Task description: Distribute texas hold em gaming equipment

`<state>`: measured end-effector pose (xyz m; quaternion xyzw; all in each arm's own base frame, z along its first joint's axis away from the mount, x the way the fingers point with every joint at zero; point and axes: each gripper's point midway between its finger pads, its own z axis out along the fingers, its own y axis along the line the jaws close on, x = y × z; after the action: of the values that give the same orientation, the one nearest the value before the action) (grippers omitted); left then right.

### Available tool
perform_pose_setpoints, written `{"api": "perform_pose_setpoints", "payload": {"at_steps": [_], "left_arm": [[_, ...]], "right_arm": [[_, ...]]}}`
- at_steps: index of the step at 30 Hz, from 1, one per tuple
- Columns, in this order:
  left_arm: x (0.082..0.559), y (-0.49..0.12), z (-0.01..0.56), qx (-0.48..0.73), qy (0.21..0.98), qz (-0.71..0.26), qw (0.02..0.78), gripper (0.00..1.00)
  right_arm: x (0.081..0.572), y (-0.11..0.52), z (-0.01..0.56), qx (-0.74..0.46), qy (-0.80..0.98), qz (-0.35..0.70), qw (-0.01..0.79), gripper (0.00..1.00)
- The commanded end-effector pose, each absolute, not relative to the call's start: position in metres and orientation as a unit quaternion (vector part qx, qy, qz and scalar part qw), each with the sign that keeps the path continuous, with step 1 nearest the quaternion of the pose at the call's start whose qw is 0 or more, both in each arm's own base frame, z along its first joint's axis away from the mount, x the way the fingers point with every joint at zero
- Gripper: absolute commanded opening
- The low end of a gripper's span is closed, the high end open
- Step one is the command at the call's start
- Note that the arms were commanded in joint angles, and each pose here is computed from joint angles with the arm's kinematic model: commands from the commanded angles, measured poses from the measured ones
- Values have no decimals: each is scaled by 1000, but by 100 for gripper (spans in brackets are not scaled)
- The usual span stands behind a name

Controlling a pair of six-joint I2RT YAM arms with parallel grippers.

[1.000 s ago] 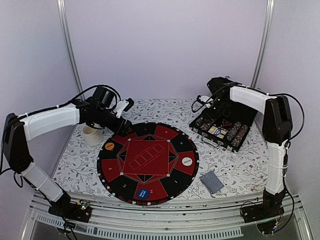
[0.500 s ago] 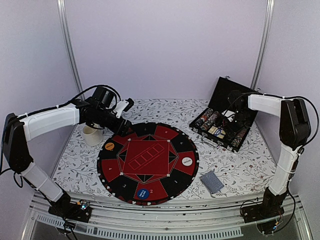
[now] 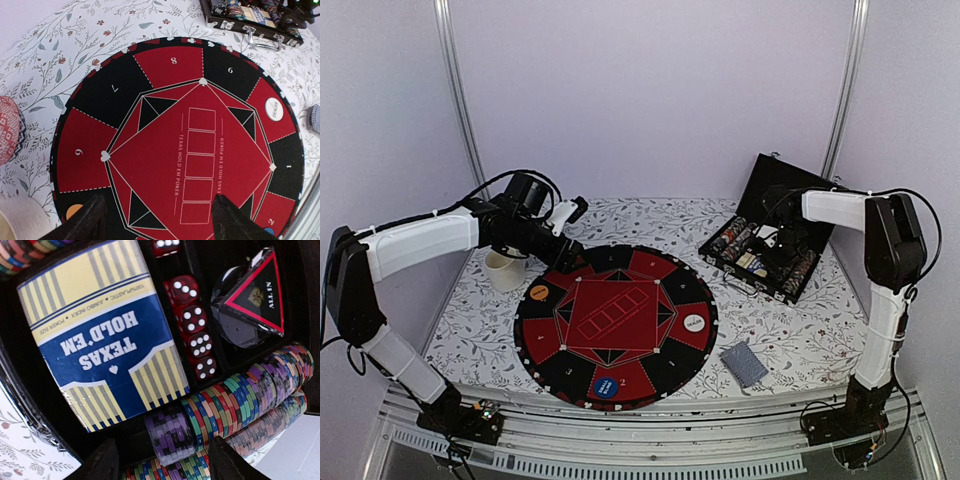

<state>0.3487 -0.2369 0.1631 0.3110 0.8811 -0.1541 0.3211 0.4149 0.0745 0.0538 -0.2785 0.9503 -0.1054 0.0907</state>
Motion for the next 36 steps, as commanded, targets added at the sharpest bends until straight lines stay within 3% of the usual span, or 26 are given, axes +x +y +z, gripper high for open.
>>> {"api": "perform_pose_setpoints", "payload": {"at_steps": [1, 8, 25, 36], "left_arm": [[347, -231, 164, 312, 882, -153, 319, 74], [347, -231, 165, 312, 881, -155, 321, 74], [345, -233, 164, 313, 882, -161, 314, 75], [345, -232, 165, 313, 881, -160, 316, 74]], "right_arm": [[417, 79, 45, -285, 949, -106, 81, 61], [396, 93, 37, -287, 953, -78, 57, 54], [406, 80, 54, -273, 951, -112, 89, 60], [404, 86, 34, -285, 952, -84, 67, 54]]}}
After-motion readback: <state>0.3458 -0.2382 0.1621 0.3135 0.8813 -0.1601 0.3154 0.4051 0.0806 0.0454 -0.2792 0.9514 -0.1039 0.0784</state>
